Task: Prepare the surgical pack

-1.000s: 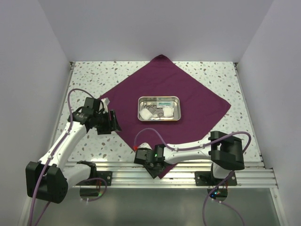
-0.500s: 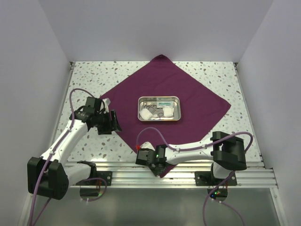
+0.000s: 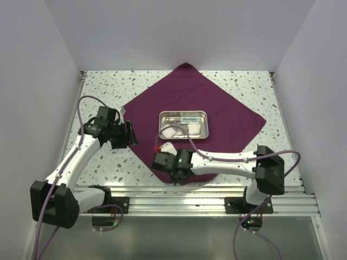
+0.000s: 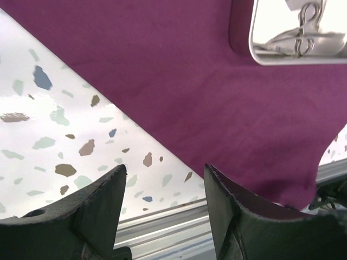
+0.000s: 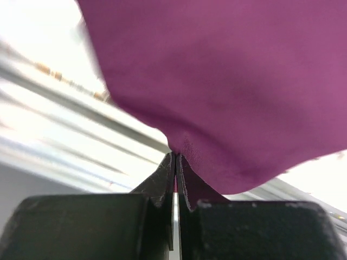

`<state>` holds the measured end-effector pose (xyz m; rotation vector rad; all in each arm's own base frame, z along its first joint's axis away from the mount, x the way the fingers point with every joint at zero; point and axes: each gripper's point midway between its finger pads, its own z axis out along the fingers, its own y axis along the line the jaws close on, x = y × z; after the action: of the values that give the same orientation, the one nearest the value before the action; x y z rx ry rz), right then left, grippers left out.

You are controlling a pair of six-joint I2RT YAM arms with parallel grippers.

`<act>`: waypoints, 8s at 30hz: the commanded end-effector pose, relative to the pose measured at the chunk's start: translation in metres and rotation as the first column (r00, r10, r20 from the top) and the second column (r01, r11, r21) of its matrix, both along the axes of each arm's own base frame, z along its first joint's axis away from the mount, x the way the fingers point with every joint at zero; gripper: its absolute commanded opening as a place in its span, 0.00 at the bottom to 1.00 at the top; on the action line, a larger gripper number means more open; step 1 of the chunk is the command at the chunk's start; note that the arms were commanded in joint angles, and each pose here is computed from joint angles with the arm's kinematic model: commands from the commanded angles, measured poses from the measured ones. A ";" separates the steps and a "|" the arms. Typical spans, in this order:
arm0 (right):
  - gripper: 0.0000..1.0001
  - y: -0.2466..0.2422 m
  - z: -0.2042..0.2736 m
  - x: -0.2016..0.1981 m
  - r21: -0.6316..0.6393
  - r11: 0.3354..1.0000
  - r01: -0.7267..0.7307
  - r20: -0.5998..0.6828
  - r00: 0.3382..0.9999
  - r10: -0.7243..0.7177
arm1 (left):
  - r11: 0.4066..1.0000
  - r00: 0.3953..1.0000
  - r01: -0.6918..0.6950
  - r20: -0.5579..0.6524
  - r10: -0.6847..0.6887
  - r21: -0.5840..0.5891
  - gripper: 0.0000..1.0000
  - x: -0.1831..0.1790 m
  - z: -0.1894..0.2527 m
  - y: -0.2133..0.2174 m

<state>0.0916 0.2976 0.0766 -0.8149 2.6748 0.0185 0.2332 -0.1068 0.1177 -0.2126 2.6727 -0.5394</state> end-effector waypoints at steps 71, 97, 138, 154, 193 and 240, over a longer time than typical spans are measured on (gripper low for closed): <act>0.08 -0.008 -0.030 0.434 0.269 0.906 0.328 0.129 0.919 -0.372 | 0.956 0.963 -0.264 -0.015 0.268 0.128 0.81 0.151 -0.039 0.111; 0.47 -0.015 0.045 0.451 0.361 0.875 0.323 0.224 0.881 -0.417 | 0.916 0.912 -0.401 -0.091 0.400 0.007 0.88 0.176 -0.059 0.146; 0.00 -0.033 -0.071 0.430 0.275 0.851 0.448 -0.025 0.888 -0.459 | 0.926 0.911 -0.378 -0.174 0.374 0.010 0.78 0.173 -0.080 0.150; 0.00 -0.030 -0.076 0.429 0.283 0.846 0.451 -0.041 0.887 -0.459 | 0.923 0.914 -0.381 -0.170 0.369 -0.046 0.37 0.191 -0.105 0.144; 0.00 -0.003 0.091 0.431 0.542 0.751 0.377 0.052 0.877 -0.477 | 0.965 0.967 -0.248 0.040 0.252 -0.090 0.00 0.200 -0.019 0.106; 0.00 0.149 -0.059 0.246 0.271 0.948 0.168 -0.182 0.976 -0.121 | 0.948 0.957 -0.289 -0.013 0.290 -0.132 0.00 0.189 -0.029 0.111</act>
<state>0.3361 0.4493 0.0238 -0.5541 2.7745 0.4839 0.4175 0.0058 0.0653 -0.6483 2.6098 -0.5796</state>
